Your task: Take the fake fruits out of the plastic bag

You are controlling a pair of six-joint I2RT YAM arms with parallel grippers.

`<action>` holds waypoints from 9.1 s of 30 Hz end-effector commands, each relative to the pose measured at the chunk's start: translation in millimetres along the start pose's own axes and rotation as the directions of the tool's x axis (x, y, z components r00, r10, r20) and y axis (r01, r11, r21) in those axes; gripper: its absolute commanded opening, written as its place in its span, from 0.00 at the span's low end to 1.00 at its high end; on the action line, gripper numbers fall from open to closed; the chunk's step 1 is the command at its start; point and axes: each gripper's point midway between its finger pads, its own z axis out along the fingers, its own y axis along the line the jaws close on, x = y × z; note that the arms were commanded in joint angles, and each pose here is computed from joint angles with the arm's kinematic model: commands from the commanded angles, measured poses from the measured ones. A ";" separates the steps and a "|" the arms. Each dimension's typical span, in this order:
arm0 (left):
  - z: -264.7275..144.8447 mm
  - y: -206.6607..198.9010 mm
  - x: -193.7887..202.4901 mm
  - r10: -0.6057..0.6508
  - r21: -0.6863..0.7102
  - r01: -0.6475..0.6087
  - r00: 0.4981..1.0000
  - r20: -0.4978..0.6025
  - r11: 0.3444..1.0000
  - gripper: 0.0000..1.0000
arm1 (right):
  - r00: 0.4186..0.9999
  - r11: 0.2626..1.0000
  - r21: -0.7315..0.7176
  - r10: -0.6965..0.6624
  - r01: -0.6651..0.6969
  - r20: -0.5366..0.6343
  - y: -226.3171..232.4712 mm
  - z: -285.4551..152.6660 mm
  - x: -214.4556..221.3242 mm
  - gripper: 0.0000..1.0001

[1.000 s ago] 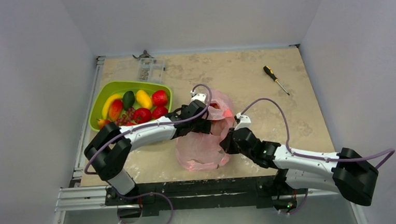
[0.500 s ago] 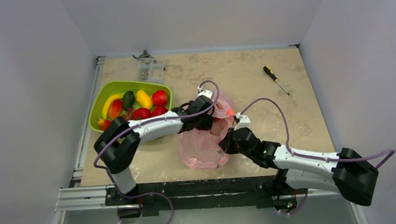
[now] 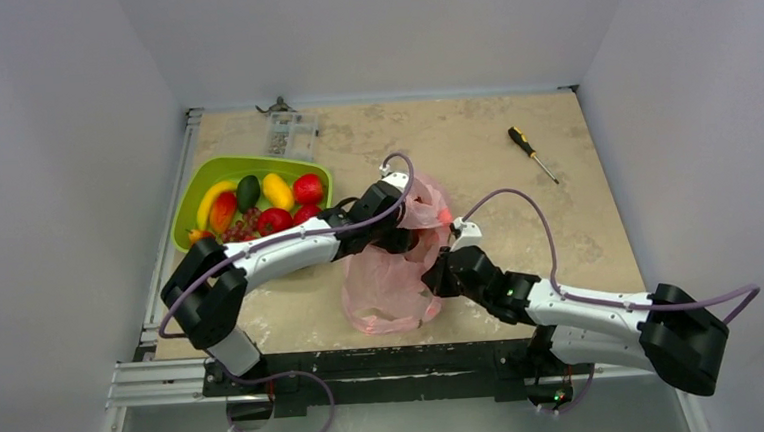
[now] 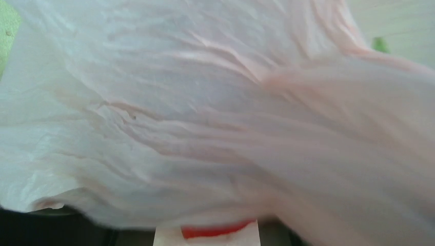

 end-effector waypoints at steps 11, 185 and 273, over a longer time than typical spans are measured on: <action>-76.0 -45.6 -13.6 -0.094 0.316 0.071 0.994 0.056 0.946 0.11 | 0.999 1.000 -0.028 0.002 -0.001 0.039 7.5 -1.2 -10.2 0.00; 9.3 -9.1 5.1 -0.056 -0.023 0.059 0.988 0.144 0.998 0.53 | 0.997 0.975 -0.214 0.056 -0.067 -0.059 -13.5 -13.7 -34.1 0.00; -227.0 264.7 -33.6 -0.365 -0.611 0.522 0.853 0.373 0.595 1.00 | 0.959 0.959 -0.009 0.282 -0.282 0.027 3.6 -25.1 -122.9 0.00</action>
